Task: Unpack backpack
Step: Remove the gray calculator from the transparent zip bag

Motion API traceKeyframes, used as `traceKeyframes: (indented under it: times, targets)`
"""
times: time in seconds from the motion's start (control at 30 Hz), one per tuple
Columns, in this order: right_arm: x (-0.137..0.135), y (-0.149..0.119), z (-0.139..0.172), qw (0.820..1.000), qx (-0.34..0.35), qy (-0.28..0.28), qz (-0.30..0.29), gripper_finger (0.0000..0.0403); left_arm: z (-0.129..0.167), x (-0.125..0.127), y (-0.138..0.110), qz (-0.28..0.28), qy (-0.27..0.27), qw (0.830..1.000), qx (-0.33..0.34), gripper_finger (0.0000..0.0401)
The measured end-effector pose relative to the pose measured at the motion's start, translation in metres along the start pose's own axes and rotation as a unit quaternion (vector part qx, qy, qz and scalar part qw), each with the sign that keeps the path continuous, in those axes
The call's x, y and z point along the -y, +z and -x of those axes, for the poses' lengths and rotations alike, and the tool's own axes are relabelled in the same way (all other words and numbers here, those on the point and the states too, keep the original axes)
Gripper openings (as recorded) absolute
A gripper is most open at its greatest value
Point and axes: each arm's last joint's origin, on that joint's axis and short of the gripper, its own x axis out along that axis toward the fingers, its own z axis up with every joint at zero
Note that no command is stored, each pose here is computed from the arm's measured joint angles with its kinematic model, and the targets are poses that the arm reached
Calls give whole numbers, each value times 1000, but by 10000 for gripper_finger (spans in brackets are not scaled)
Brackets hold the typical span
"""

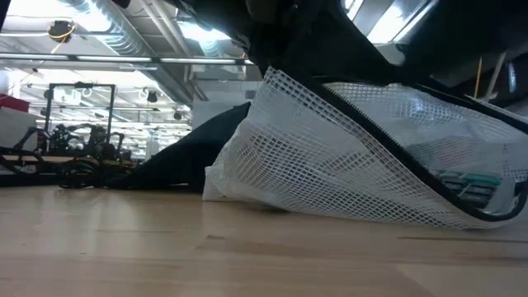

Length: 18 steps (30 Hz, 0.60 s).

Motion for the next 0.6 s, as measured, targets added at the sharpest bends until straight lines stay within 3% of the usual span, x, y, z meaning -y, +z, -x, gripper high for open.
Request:
traceKeyframes:
  times: [0.1, 0.17, 0.27, 0.4, 0.6]
  targets:
    - [-17, 0, -4, 998, -29, 25, 45, 214, 1, 1, 0, -9, -7, 1000, 1, 0]
    - [-25, 2, -4, 995, -62, 13, 74, 215, 1, 2, 0, -10, -12, 1000, 2, 0]
    - [-37, 4, -3, 986, -108, -28, 122, 211, 1, 2, 0, -10, -13, 1000, 2, 0]
    - [-46, 12, 5, 972, -119, -102, 174, 210, 1, 2, 0, -8, -14, 1000, 2, 0]
    - [-43, -7, -16, 960, -116, -180, 182, 210, 1, 3, 0, -7, -14, 1000, 3, 0]
